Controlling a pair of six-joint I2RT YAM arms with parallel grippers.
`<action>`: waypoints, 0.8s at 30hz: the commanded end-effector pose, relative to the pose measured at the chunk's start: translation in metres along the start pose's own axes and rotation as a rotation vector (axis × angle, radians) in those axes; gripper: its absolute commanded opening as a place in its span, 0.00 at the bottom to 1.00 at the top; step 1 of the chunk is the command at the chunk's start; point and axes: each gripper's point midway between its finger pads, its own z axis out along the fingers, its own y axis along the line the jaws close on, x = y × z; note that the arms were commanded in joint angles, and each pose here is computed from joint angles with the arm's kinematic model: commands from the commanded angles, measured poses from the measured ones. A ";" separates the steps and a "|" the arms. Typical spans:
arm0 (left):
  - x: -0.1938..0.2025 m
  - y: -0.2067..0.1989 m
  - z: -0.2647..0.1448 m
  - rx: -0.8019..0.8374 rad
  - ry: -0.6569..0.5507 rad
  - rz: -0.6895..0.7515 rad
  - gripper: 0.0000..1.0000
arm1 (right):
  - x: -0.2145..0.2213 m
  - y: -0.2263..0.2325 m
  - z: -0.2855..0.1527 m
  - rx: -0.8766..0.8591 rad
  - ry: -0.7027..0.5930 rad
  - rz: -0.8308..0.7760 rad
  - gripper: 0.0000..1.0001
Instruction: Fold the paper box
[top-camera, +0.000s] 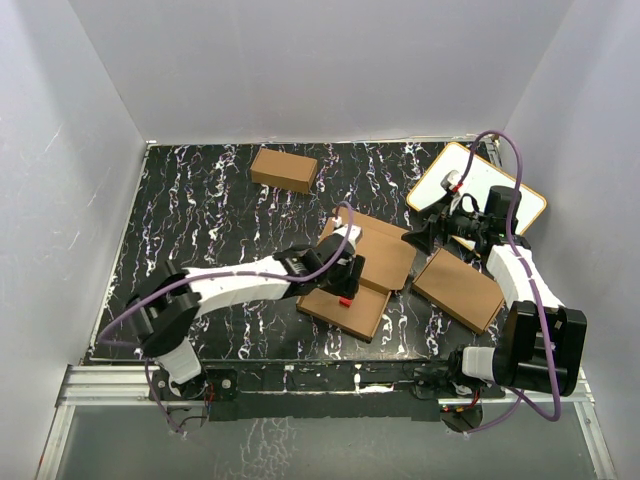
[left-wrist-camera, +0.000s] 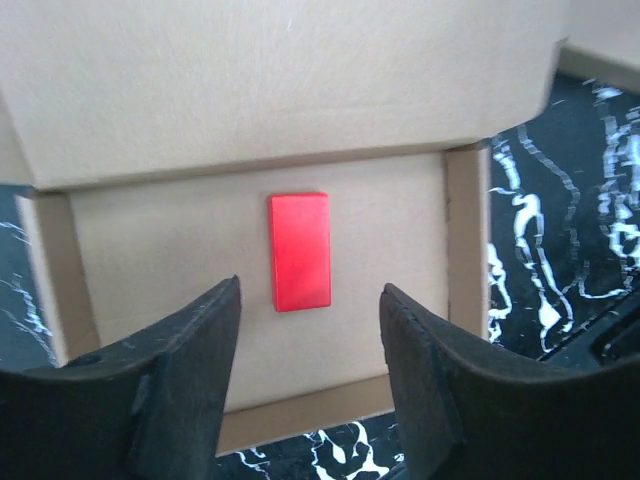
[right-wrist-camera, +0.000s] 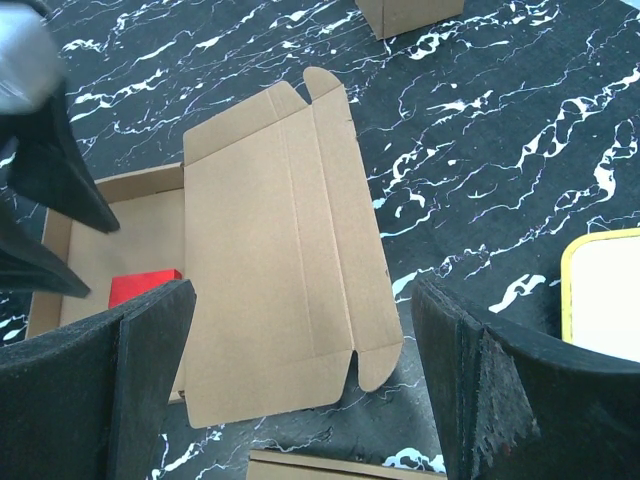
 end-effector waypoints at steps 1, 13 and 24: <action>-0.049 -0.003 -0.044 0.051 -0.263 0.104 0.59 | -0.023 0.005 -0.007 -0.023 -0.064 -0.104 0.98; -0.100 0.075 -0.087 0.095 -0.500 0.057 0.97 | -0.022 0.005 -0.008 -0.025 -0.071 -0.096 0.98; -0.139 0.100 -0.060 0.572 -0.259 -0.126 0.85 | -0.020 0.004 -0.008 -0.026 -0.070 -0.091 0.98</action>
